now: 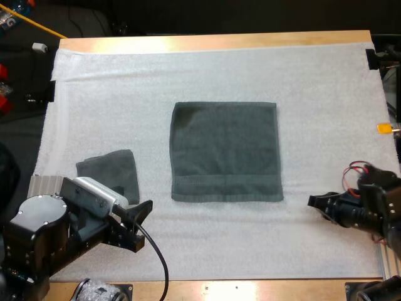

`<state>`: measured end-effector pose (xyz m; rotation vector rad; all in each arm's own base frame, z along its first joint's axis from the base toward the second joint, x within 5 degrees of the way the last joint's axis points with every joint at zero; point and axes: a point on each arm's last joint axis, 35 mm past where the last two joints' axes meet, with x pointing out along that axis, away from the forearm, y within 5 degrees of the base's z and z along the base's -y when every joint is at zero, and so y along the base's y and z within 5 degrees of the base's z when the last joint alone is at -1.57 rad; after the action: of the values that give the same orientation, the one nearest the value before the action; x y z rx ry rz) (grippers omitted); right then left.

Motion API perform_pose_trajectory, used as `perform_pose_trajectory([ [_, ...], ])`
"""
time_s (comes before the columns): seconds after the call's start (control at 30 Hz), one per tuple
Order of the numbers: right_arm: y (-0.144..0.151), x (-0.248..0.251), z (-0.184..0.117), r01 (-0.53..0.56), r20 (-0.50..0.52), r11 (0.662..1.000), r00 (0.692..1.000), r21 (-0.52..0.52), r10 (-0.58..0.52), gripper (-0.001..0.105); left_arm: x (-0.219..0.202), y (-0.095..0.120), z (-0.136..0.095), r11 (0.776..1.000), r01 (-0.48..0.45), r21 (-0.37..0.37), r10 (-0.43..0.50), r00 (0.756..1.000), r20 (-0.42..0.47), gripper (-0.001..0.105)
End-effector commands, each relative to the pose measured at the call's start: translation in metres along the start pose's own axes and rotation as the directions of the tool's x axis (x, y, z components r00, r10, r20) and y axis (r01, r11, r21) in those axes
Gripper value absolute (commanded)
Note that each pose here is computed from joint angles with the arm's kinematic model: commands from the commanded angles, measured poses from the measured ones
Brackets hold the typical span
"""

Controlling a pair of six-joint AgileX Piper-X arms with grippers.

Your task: Pick towel from pile, fold and stack

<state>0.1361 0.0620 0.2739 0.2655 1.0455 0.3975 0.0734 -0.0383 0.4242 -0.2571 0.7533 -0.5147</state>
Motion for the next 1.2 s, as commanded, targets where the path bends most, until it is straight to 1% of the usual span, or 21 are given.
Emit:
perform_pose_trajectory([
  [0.0,-0.001,0.007,0.000,-0.047,0.015,0.998,0.999,0.035,0.047,0.054,-0.003,-0.001,0.000,1.000,0.006,-0.007,-0.006,1.000,0.004,0.060],
  [0.07,-0.006,0.018,-0.004,-0.049,0.015,0.996,0.999,0.076,0.048,0.053,-0.003,-0.001,0.000,1.000,0.006,-0.007,-0.006,1.000,0.004,0.060],
  [0.2,-0.014,0.045,-0.009,-0.066,-0.003,0.988,0.998,0.141,0.067,0.040,-0.003,-0.001,0.000,1.000,0.006,-0.007,-0.006,1.000,0.004,0.060],
  [0.27,-0.017,0.055,-0.011,-0.068,-0.011,0.984,0.997,0.162,0.071,0.037,-0.003,-0.001,0.000,1.000,0.006,-0.007,-0.006,1.000,0.004,0.060],
  [0.37,-0.021,0.070,-0.010,-0.063,-0.019,0.978,0.998,0.201,0.068,0.037,-0.003,-0.001,0.000,1.000,0.006,-0.007,-0.006,1.000,0.004,0.060],
  [0.47,-0.023,0.085,-0.005,-0.069,-0.033,0.975,0.996,0.211,0.077,0.037,-0.003,-0.001,0.000,1.000,0.006,-0.007,-0.006,1.000,0.004,0.060],
  [0.6,-0.027,0.106,-0.003,-0.057,-0.069,0.964,0.995,0.261,0.078,0.037,-0.003,-0.001,0.000,1.000,0.006,-0.007,-0.006,1.000,0.004,0.060],
  [0.87,-0.037,0.142,-0.004,-0.032,-0.138,0.946,0.987,0.323,0.081,0.037,-0.003,-0.001,0.000,1.000,0.006,-0.007,-0.006,1.000,0.004,0.060],
  [1.03,-0.036,0.162,-0.003,-0.062,-0.131,0.925,0.984,0.375,0.118,0.037,-0.003,-0.001,0.000,1.000,0.006,-0.007,-0.006,1.000,0.004,0.060],
  [1.17,-0.031,0.175,-0.005,-0.077,-0.129,0.915,0.982,0.395,0.138,0.037,-0.003,-0.001,0.000,1.000,0.006,-0.007,-0.006,1.000,0.004,0.060],
])
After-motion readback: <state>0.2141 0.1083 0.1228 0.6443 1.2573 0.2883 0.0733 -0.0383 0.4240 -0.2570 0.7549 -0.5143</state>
